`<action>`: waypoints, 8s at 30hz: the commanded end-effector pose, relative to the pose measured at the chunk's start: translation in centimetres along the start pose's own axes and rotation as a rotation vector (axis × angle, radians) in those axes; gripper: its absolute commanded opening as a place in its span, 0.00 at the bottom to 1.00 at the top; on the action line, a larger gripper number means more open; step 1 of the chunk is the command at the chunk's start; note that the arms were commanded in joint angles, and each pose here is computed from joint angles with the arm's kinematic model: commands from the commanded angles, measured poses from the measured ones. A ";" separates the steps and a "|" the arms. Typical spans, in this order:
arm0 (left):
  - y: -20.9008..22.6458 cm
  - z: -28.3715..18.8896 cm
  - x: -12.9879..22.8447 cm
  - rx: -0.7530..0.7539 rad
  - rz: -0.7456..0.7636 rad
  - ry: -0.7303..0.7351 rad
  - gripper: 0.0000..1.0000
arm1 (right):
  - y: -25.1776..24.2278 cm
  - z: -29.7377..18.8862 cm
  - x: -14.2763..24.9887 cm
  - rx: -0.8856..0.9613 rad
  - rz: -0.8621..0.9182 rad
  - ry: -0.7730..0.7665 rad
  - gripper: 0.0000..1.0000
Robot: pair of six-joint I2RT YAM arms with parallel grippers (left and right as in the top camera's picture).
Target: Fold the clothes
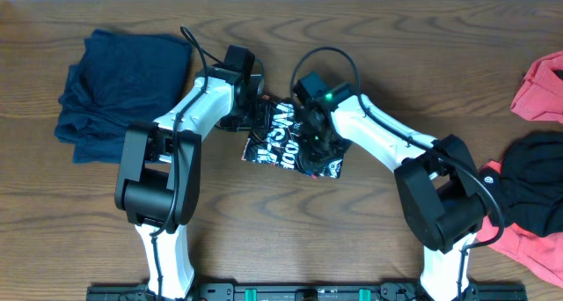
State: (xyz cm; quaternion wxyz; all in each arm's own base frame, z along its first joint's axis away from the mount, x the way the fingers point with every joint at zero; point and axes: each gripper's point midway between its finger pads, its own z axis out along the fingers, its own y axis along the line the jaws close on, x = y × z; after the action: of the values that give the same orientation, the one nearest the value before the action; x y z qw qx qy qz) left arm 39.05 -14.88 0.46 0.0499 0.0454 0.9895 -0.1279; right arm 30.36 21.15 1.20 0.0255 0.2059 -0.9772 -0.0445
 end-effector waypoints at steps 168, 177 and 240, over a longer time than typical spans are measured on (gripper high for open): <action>10.3 -24.7 -15.2 0.157 -0.029 -0.871 0.06 | -12.9 -6.1 1.8 0.126 0.356 -0.217 0.51; 15.5 -26.7 -14.5 0.144 -0.219 -0.912 0.06 | -12.9 -6.1 1.9 0.125 0.363 -0.215 0.51; 30.8 -32.2 -9.4 -0.160 -0.611 -1.066 0.68 | -13.9 -6.1 2.8 0.146 0.388 -0.188 0.54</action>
State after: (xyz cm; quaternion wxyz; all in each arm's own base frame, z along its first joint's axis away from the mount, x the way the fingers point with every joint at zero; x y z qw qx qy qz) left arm 48.30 25.62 21.74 0.4805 -0.3744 0.7930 0.0086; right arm 33.10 7.23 5.10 -0.0552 0.0207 -0.9982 0.0112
